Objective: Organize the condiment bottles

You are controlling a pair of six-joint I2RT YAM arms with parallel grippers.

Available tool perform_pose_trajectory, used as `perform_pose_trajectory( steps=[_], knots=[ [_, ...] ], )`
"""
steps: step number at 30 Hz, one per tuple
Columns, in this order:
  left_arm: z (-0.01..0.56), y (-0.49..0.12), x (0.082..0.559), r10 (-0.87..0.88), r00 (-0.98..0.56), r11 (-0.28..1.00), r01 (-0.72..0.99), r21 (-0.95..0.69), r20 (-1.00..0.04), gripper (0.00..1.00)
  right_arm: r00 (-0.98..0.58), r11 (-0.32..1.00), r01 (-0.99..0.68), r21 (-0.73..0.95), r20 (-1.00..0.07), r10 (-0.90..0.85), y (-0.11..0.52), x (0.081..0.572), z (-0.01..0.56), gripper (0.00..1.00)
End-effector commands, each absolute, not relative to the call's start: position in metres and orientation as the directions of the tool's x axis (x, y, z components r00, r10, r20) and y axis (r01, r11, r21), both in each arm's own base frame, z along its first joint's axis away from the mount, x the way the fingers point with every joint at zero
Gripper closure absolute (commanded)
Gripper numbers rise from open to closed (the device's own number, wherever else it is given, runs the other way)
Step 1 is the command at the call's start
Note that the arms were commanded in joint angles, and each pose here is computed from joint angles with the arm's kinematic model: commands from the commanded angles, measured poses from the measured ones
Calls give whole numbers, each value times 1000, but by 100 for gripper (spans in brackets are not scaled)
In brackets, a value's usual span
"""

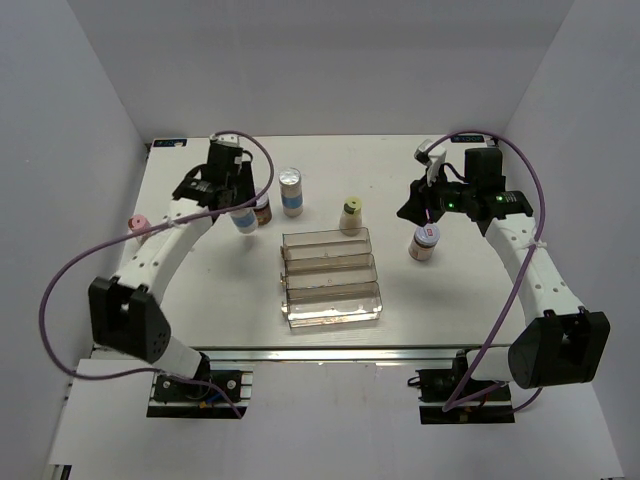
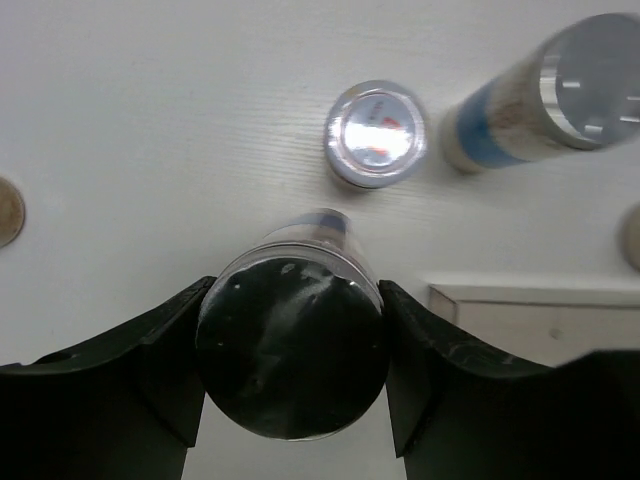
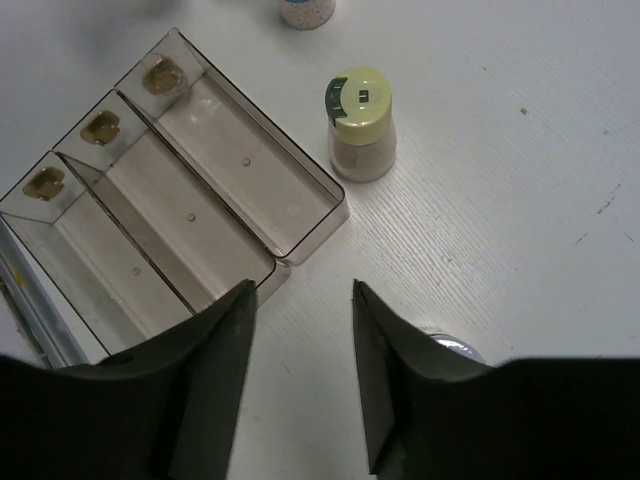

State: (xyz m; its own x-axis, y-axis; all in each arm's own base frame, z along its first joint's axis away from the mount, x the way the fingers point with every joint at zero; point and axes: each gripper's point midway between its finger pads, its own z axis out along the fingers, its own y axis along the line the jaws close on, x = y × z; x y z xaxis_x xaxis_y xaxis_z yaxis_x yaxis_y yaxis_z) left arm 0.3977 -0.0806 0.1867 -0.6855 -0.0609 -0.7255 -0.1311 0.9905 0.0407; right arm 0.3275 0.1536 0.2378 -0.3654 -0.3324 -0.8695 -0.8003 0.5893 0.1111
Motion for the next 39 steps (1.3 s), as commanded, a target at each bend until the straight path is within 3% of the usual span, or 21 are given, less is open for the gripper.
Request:
perform_pose_trajectory(
  steps=[1,7,11,19,25,31,35,37,38,39],
  knots=[
    [270,-112,376,-109,-558,986,45,-162,-823,99,-341,563,-819,108,-881,-328,159,327,241,56],
    [288,-160,356,-90,-576,905,293,-308,-813,99,-355,541,-830,138,-878,-320,163,329,241,81],
    [267,-201,350,-23,-639,831,415,-370,-769,100,-355,544,-828,136,-877,-323,163,334,243,82],
    [238,-244,367,97,-659,825,472,-310,-746,100,-354,555,-823,124,-875,-329,161,332,241,84],
    [217,-255,374,206,-664,856,479,-197,-719,99,-350,564,-818,112,-875,-335,158,331,239,83],
    [186,-250,376,306,-663,894,446,-33,-683,95,-350,560,-820,117,-877,-329,160,333,240,74],
    [169,-256,372,336,-668,888,459,-13,-664,88,-346,559,-821,112,-878,-332,161,336,241,71],
    [164,-257,370,342,-669,887,462,-8,-660,73,-346,558,-822,113,-878,-331,161,337,242,69],
    [163,-258,369,341,-668,890,456,-2,-661,61,-346,558,-822,114,-878,-330,161,338,242,67],
    [164,-259,369,339,-666,891,454,-1,-665,43,-345,556,-823,114,-878,-331,161,337,243,66]
  ],
)
